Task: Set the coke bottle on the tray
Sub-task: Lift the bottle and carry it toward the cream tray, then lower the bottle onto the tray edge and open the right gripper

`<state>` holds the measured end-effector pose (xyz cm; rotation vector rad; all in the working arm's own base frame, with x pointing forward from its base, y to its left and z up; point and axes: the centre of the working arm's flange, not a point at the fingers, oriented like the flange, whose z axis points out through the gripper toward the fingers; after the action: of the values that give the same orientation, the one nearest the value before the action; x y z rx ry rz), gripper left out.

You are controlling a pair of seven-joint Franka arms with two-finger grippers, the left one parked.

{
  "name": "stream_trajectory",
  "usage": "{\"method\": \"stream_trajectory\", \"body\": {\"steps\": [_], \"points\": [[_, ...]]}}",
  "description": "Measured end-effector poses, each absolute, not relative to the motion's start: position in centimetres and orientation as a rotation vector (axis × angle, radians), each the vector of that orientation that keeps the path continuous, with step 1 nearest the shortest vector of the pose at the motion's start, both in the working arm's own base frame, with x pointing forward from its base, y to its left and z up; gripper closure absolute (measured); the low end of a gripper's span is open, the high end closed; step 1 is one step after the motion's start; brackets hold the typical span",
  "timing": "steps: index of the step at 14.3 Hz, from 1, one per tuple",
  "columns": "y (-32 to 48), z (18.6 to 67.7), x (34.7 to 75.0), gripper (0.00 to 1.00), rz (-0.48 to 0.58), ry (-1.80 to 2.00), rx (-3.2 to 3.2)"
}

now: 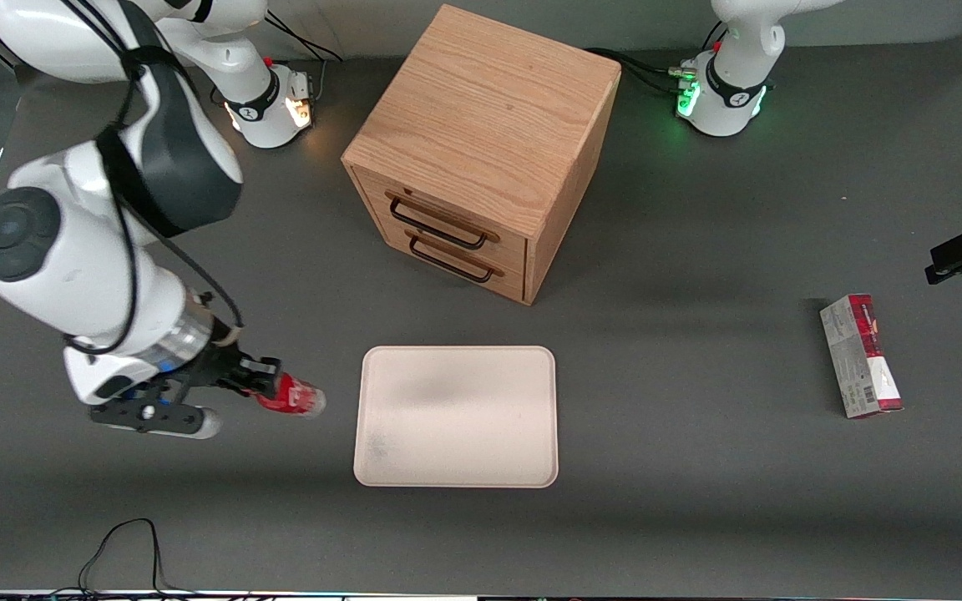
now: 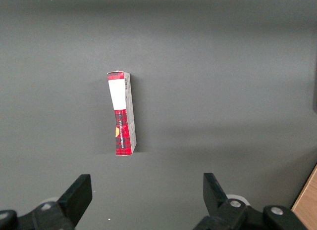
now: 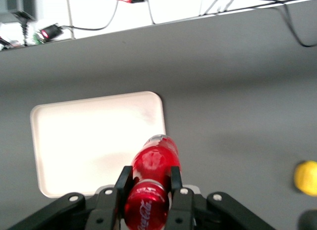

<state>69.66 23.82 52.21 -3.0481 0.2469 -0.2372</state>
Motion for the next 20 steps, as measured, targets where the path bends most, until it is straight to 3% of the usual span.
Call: {"method": "stream_trajectory", "body": {"steps": [4,8,13,18,20], "points": [[27.8,43.5,71.1,0.65,-0.302,0.198,-3.071],[28.5,36.0,72.1,0.65,-0.279,0.172,-3.065],[28.3,32.5,72.4,0.65,-0.249,0.143,-3.068],[28.4,31.1,72.5,0.65,-0.301,0.133,-3.038],[28.0,31.1,72.7,0.5,-0.313,0.14,-3.032]]}}
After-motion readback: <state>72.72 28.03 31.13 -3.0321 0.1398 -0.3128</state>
